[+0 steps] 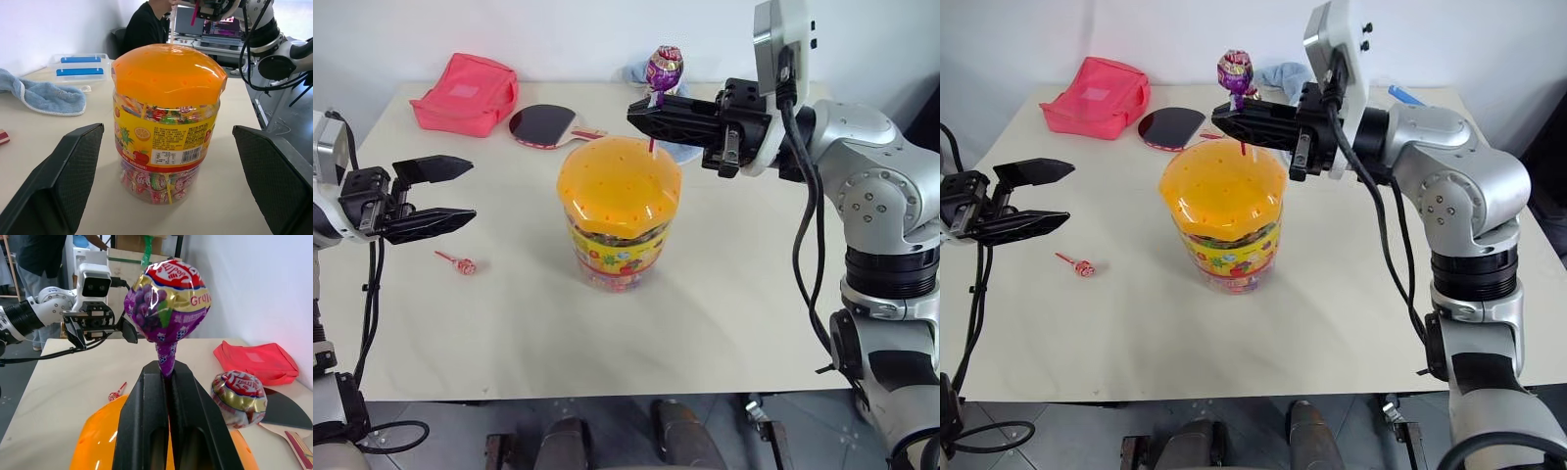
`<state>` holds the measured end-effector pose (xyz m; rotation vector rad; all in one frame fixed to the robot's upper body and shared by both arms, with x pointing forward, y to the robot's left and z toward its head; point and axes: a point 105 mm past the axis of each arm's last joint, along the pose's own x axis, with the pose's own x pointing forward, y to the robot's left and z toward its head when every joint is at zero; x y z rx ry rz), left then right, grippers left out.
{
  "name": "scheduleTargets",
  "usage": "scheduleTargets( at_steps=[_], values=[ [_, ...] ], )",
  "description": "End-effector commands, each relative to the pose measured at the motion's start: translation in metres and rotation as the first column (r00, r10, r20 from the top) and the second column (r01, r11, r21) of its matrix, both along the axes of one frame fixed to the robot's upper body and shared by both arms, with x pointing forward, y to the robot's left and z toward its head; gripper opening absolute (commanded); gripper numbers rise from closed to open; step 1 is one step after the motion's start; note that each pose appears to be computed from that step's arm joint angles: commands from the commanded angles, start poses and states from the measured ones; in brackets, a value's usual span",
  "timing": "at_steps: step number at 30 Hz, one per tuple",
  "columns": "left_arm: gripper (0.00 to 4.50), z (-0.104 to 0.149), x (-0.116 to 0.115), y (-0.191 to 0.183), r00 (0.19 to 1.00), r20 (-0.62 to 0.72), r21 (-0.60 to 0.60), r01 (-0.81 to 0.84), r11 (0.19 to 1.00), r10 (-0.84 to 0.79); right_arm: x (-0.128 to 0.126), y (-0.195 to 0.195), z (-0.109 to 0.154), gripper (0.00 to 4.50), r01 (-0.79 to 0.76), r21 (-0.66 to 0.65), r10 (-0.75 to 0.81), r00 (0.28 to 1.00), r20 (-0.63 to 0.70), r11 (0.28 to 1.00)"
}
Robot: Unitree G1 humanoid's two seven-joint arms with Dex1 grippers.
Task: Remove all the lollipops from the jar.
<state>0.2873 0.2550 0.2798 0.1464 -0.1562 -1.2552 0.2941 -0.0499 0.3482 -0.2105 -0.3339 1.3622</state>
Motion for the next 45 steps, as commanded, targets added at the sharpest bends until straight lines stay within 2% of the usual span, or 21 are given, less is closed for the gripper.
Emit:
scheduleTargets(
  at_steps=[1, 9, 15, 18, 20, 23, 27, 29, 33, 40, 45],
  values=[
    [4.50, 0.009, -0.004, 0.004, 0.999, 0.040, -0.002, 0.008, 1.000, -0.008, -0.025, -0.007, 0.029, 0.01, -0.040, 0.045, 0.036, 0.996, 0.082, 0.998],
    [4.50, 0.008, 0.001, 0.002, 0.999, 0.031, -0.009, 0.030, 0.999, -0.030, -0.044, -0.021, 0.037, 0.01, -0.010, 0.020, 0.008, 0.996, 0.086, 1.000],
    [4.50, 0.007, -0.002, 0.004, 0.998, 0.025, -0.015, 0.052, 0.999, -0.052, -0.034, -0.068, 0.016, 0.01, 0.225, -0.086, -0.227, 0.974, -0.007, 0.970],
    [4.50, 0.000, -0.006, 0.007, 0.999, 0.006, -0.001, 0.051, 0.999, -0.051, -0.020, -0.111, -0.016, 0.01, 0.407, -0.181, -0.429, 0.897, -0.107, 0.895],
    [4.50, -0.002, -0.011, 0.007, 0.998, 0.002, 0.006, 0.060, 0.998, -0.060, -0.015, -0.130, -0.034, 0.01, 0.468, -0.210, -0.504, 0.845, -0.176, 0.858],
    [4.50, -0.003, -0.014, 0.005, 0.997, 0.048, 0.007, 0.053, 0.999, -0.053, -0.001, -0.161, -0.076, 0.01, 0.546, -0.299, -0.619, 0.736, -0.275, 0.782],
    [4.50, 0.000, -0.020, 0.002, 0.991, 0.089, -0.031, 0.106, 0.994, -0.103, 0.023, -0.194, -0.110, 0.01, 0.661, -0.346, -0.746, 0.593, -0.302, 0.666],
    [4.50, 0.001, -0.022, 0.001, 0.986, 0.103, -0.043, 0.134, 0.990, -0.129, 0.036, -0.216, -0.132, 0.01, 0.713, -0.410, -0.822, 0.477, -0.312, 0.569],
    [4.50, -0.002, -0.027, -0.002, 0.982, 0.093, -0.031, 0.169, 0.985, -0.165, 0.051, -0.244, -0.167, 0.01, 0.741, -0.500, -0.891, 0.329, -0.312, 0.448],
    [4.50, -0.006, -0.035, 0.003, 0.985, 0.067, 0.005, 0.160, 0.987, -0.160, 0.056, -0.255, -0.198, 0.01, 0.708, -0.589, -0.915, 0.219, -0.340, 0.388],
    [4.50, -0.006, -0.037, 0.002, 0.984, 0.065, 0.006, 0.168, 0.986, -0.168, 0.056, -0.249, -0.206, 0.01, 0.693, -0.598, -0.909, 0.223, -0.351, 0.401]
  ],
)
